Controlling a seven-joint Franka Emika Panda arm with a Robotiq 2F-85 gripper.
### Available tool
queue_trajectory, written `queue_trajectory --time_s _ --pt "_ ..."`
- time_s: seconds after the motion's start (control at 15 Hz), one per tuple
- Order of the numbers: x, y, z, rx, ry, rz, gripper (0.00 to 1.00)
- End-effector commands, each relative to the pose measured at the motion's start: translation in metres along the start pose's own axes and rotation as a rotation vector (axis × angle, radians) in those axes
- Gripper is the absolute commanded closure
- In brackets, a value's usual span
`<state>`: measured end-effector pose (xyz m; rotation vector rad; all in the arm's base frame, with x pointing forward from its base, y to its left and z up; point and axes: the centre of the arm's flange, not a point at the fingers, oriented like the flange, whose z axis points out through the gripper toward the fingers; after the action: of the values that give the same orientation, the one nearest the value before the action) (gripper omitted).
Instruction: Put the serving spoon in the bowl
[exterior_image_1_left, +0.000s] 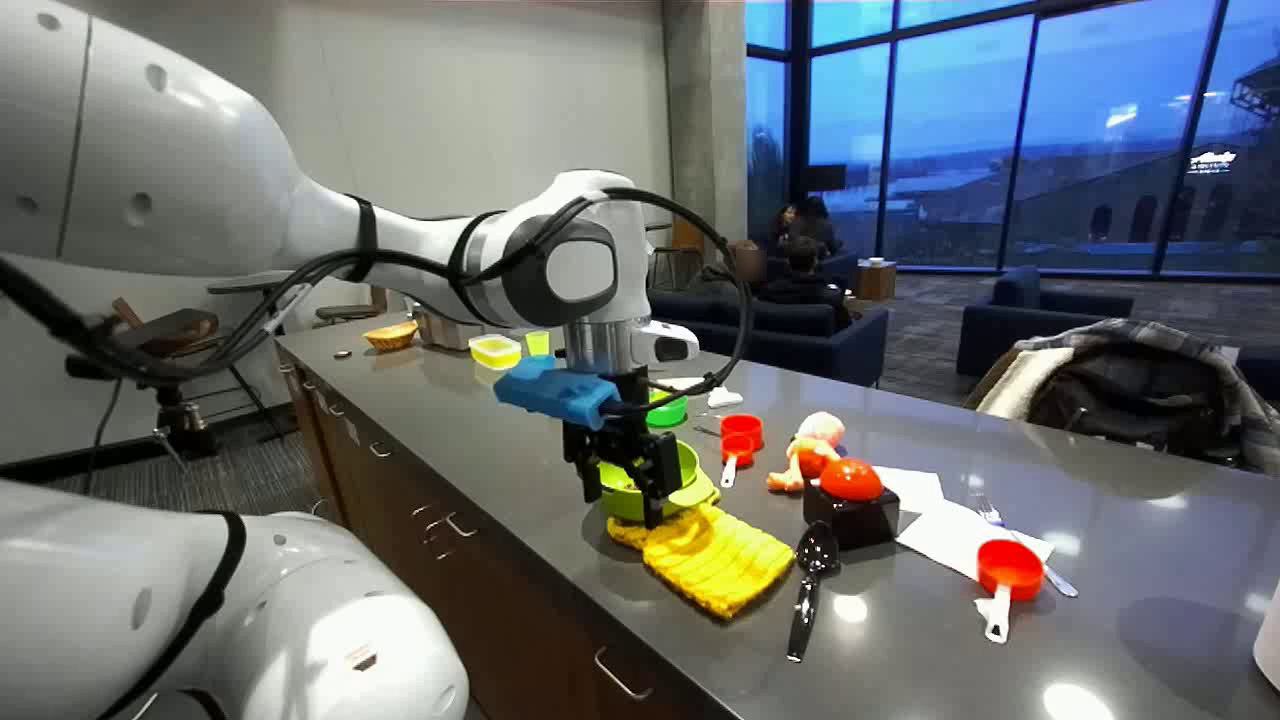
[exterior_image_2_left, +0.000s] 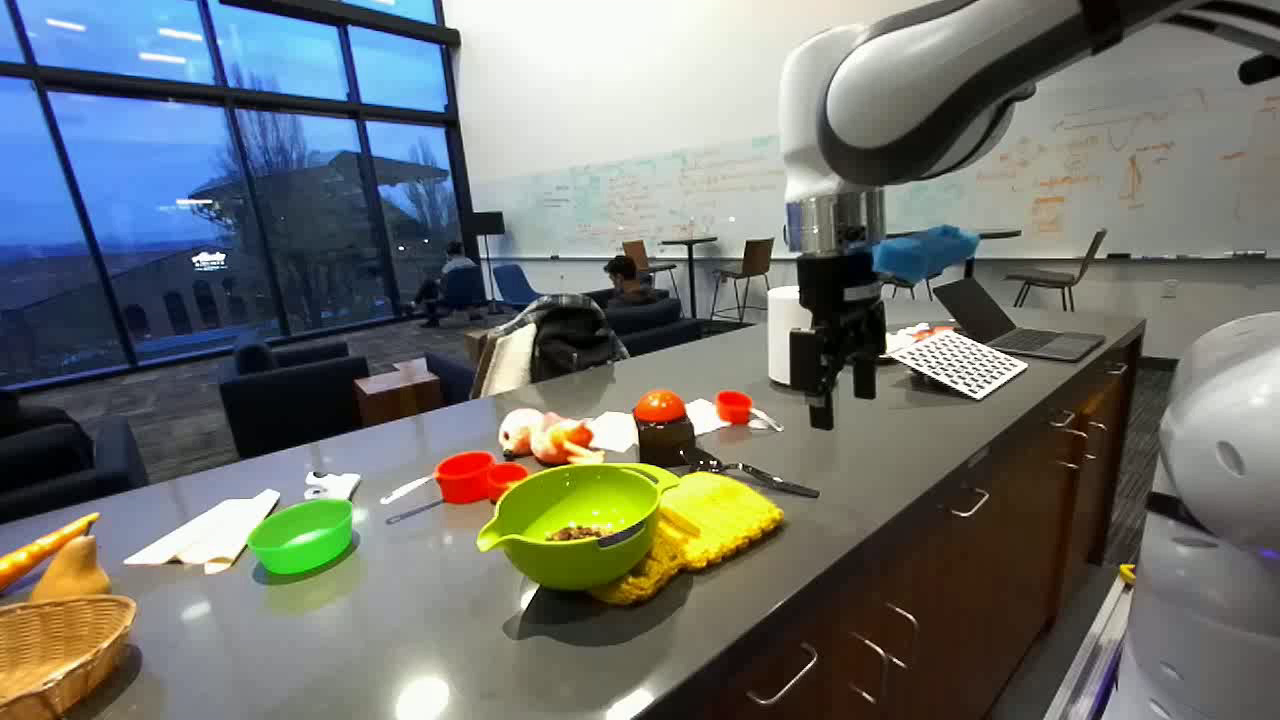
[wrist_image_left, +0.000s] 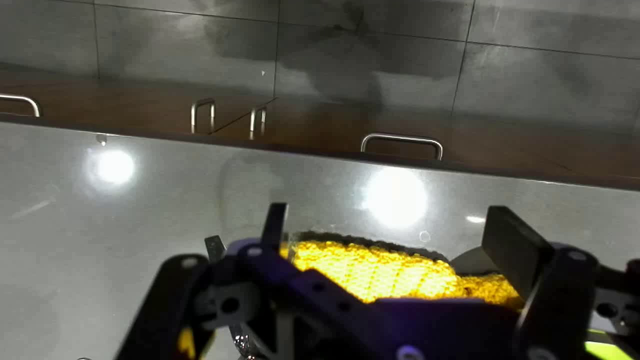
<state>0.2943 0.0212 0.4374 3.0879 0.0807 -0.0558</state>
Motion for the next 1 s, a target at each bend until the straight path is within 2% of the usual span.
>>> queue_trajectory --time_s 0.0,0.53,0.8,0.93 --pt "0.0 0.0 0.0 0.0 0.0 0.0 0.0" --pt "0.0 0.0 0.0 0.0 0.0 0.0 0.0" --pt "0.006 0.01 -0.005 0.027 -0.087 -0.209 0.0" --pt "0.011 0.017 -0.004 0.035 -0.112 -0.277 0.0"
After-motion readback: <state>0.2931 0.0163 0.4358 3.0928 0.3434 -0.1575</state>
